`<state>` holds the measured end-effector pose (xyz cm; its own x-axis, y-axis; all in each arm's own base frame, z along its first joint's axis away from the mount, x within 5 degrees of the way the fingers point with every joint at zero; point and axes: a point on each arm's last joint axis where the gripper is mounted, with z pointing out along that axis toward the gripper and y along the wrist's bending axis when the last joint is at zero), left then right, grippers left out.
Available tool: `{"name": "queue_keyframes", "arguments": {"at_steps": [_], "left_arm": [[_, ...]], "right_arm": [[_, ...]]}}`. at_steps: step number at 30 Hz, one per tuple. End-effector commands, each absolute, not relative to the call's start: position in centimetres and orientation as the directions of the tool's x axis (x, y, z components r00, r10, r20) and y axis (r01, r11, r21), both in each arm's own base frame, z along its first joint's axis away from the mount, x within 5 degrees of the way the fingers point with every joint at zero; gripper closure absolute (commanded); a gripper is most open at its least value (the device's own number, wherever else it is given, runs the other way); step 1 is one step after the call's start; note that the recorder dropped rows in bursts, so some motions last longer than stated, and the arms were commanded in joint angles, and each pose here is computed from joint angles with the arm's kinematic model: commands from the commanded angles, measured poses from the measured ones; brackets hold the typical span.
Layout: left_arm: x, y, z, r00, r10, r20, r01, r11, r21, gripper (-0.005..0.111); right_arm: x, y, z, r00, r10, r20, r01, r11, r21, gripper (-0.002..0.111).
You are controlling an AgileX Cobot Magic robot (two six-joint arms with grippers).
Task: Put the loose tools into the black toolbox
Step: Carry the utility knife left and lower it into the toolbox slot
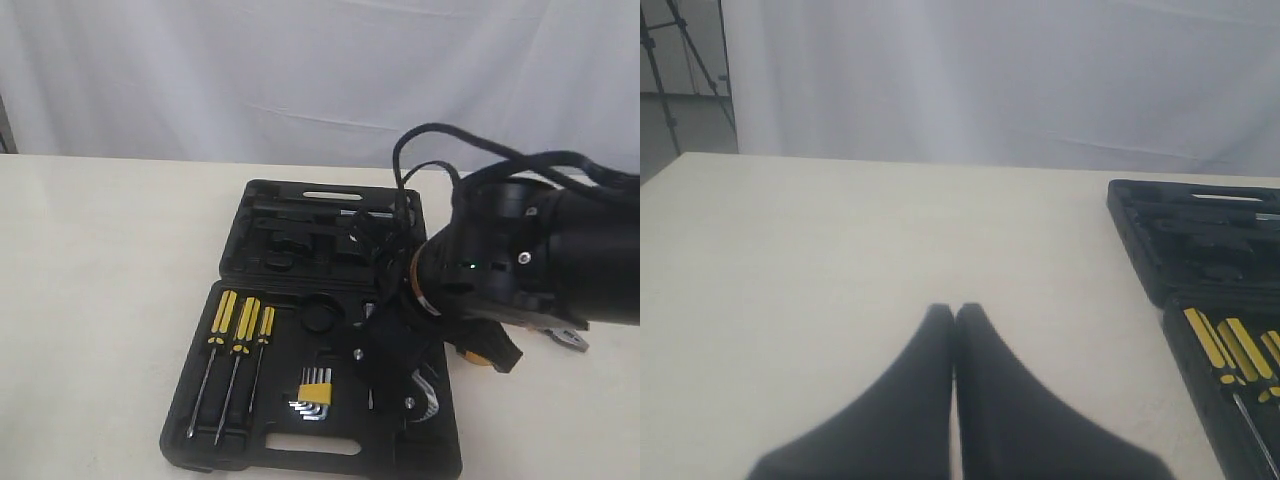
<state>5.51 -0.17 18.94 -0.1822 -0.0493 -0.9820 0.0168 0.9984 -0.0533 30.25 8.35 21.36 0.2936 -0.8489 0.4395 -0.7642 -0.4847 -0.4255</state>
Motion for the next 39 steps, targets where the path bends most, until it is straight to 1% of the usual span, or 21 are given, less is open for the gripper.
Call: {"name": "queue_keyframes", "arguments": {"at_steps": [1,4,6,14,18,21,24,32,39], "left_arm": [[5.5,-0.2,18.9,-0.181,-0.05,-0.982,0.019,0.998,-0.055,0.107],[5.5,-0.2,18.9,-0.181,-0.05,-0.982,0.019,0.998,-0.055,0.107],[5.5,-0.2,18.9,-0.181,-0.05,-0.982,0.019,0.998,-0.055,0.107],[5.5,-0.2,18.9,-0.181,-0.05,-0.982,0.019,0.998,-0.055,0.107],[5.5,-0.2,18.9,-0.181,-0.05,-0.982,0.019,0.998,-0.055,0.107],[5.5,-0.2,18.9,-0.181,-0.059,-0.982,0.019,0.998,-0.064,0.107],[5.5,-0.2,18.9,-0.181,-0.059,-0.982,0.019,0.998,-0.064,0.107],[5.5,-0.2,18.9,-0.181,-0.059,-0.982,0.019,0.998,-0.064,0.107],[5.5,-0.2,18.9,-0.181,-0.059,-0.982,0.019,0.998,-0.064,0.107]], "right_arm": [[30.9,8.5,19.9,0.371,-0.787,0.492,-0.739,-0.572,-0.356,0.109],[31.4,8.4,18.5,0.431,-0.732,0.527,-0.721,-0.631,-0.287,0.109],[31.5,8.3,17.9,0.448,-0.71,0.543,-0.723,-0.645,-0.248,0.109],[30.6,7.2,17.6,0.503,-0.634,0.586,-0.75,-0.658,-0.068,0.109],[30.4,7.3,17.4,0.537,-0.629,0.562,-0.744,-0.667,-0.036,0.109],[30.4,7.3,16.9,0.593,-0.587,0.552,-0.709,-0.706,0.01,0.109],[30.5,7.4,16.4,0.607,-0.578,0.546,-0.704,-0.71,0.032,0.109],[30.6,7.5,15.4,0.687,-0.502,0.526,-0.639,-0.762,0.108,0.109],[30.7,7.8,15.4,0.697,-0.487,0.526,-0.615,-0.784,0.089,0.109]]}}
